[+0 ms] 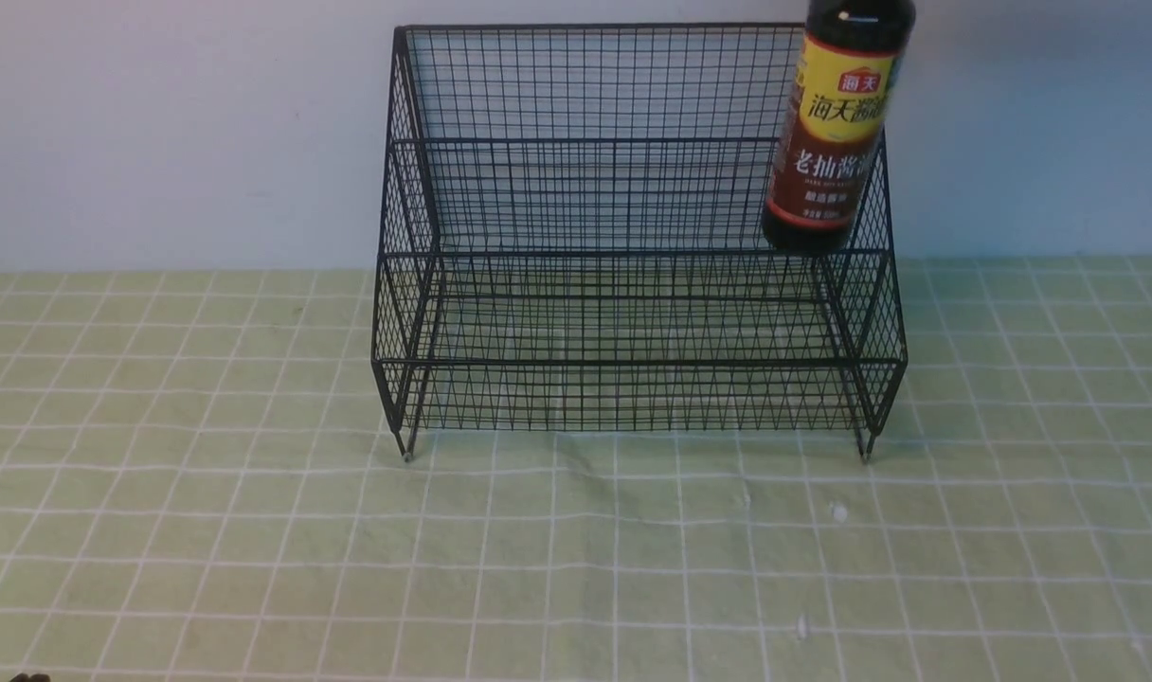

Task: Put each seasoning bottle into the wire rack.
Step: Use the right arm to put the condiment bottle back on the shelf

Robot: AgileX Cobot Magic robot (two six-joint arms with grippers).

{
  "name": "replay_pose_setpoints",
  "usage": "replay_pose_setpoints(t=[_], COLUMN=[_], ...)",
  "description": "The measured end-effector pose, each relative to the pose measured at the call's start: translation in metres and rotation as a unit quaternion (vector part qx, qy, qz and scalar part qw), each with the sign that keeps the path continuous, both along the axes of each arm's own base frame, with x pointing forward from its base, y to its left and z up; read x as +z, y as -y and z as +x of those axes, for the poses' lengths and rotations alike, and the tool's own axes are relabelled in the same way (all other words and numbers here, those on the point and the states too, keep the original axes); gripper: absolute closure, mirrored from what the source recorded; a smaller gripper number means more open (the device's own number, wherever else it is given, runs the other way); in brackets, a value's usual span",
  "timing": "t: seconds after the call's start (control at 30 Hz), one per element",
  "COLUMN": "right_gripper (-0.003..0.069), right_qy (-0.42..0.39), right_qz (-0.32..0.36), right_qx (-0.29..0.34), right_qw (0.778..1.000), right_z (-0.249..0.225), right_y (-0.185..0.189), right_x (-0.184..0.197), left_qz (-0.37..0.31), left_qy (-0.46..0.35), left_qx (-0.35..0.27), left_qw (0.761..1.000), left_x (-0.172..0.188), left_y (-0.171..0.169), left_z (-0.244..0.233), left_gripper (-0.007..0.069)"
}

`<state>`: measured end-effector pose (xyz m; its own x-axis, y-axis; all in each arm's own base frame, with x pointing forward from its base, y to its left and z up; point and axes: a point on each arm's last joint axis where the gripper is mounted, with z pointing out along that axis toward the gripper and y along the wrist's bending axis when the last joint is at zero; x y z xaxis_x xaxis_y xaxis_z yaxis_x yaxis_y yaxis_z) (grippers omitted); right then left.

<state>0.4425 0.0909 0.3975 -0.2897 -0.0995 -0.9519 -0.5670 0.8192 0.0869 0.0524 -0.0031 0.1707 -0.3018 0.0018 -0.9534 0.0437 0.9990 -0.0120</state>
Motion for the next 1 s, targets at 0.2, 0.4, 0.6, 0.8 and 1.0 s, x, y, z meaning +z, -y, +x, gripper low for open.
replay_pose_setpoints(t=[0.2,0.4,0.6,0.8,1.0], right_gripper=[0.0392,0.0392,0.0392,0.0392,0.0325], right_qy=[-0.046,-0.084,-0.130,-0.155,-0.167], right_qz=[-0.048,-0.091,-0.098,-0.084,-0.064], right_qx=[0.035,0.070,0.065,0.043,0.046], right_qw=[0.997,0.990,0.984,0.984,0.983], right_z=[0.004,0.001,0.004,0.007,0.005], right_y=[-0.003,-0.004,-0.002,-0.001,-0.003], right_x=[-0.025,-0.039,-0.055,-0.058,-0.057], left_qz=[0.000,0.000,0.000,0.000,0.000], left_qy=[0.000,0.000,0.000,0.000,0.000], left_qx=[0.000,0.000,0.000,0.000,0.000], left_qw=[1.000,1.000,1.000,1.000,1.000], left_x=[0.000,0.000,0.000,0.000,0.000], left_y=[0.000,0.000,0.000,0.000,0.000], left_z=[0.000,0.000,0.000,0.000,0.000], left_gripper=[0.0630,0.0630,0.0630,0.0630,0.0630])
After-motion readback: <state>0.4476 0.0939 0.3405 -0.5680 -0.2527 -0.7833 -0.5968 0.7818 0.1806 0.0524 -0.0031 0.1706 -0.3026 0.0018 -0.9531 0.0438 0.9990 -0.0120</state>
